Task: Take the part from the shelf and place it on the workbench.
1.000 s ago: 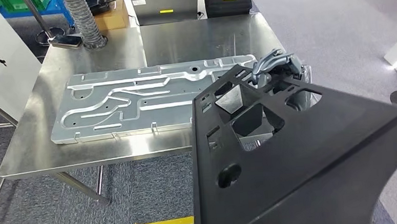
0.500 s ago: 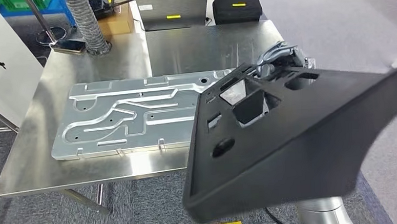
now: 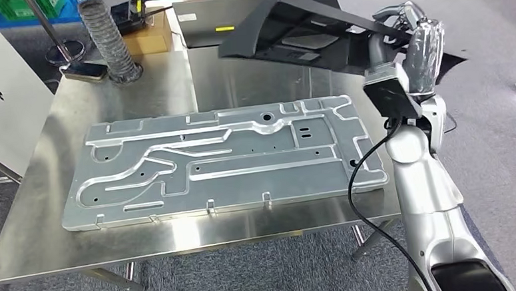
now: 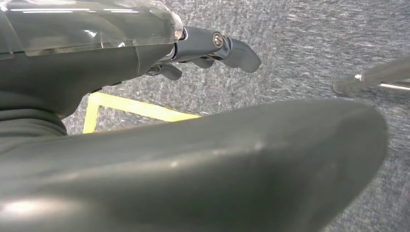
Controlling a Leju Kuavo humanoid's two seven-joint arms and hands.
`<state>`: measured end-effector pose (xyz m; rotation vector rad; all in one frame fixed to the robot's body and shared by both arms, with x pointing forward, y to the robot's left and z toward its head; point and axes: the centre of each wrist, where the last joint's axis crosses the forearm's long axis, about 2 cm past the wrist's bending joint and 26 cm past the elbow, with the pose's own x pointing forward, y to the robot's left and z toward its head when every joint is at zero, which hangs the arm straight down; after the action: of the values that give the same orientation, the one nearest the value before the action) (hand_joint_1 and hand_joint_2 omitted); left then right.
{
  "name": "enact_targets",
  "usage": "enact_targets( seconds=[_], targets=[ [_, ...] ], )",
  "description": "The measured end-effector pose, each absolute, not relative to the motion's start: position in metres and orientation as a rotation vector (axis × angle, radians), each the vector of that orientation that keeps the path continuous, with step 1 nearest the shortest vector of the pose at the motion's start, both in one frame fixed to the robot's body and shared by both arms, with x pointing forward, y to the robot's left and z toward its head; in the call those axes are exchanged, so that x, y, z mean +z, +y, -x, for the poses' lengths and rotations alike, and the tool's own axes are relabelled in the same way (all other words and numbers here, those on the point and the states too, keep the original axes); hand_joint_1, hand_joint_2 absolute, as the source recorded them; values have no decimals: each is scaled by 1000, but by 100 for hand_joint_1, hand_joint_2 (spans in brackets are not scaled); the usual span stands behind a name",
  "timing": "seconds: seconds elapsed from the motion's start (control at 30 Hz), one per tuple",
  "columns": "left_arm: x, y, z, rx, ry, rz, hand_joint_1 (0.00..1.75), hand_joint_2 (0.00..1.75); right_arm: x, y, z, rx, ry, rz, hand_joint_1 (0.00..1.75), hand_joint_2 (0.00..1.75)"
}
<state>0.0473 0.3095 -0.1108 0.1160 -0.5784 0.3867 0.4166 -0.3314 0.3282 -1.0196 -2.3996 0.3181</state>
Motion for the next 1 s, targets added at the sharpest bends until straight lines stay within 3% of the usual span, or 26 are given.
enact_targets(
  seconds=[0.17,0.3,0.57,0.9,1.0],
  targets=[
    [-110,310,-53,374,-599,-113,0,0,325,-331,-447,570,-2192,1363,175,175],
    [-110,310,-56,368,-620,-113,0,0,306,-306,-468,835,-2029,1472,175,175],
    [-109,307,-61,354,-653,-103,0,0,274,-260,-479,1115,-1897,1434,175,175],
    [-108,306,-65,331,-704,-114,0,0,203,-209,-457,1367,-1778,1231,175,175],
    [-108,306,-66,330,-708,-117,0,131,198,-200,-453,1390,-1775,1199,44,44]
  ],
)
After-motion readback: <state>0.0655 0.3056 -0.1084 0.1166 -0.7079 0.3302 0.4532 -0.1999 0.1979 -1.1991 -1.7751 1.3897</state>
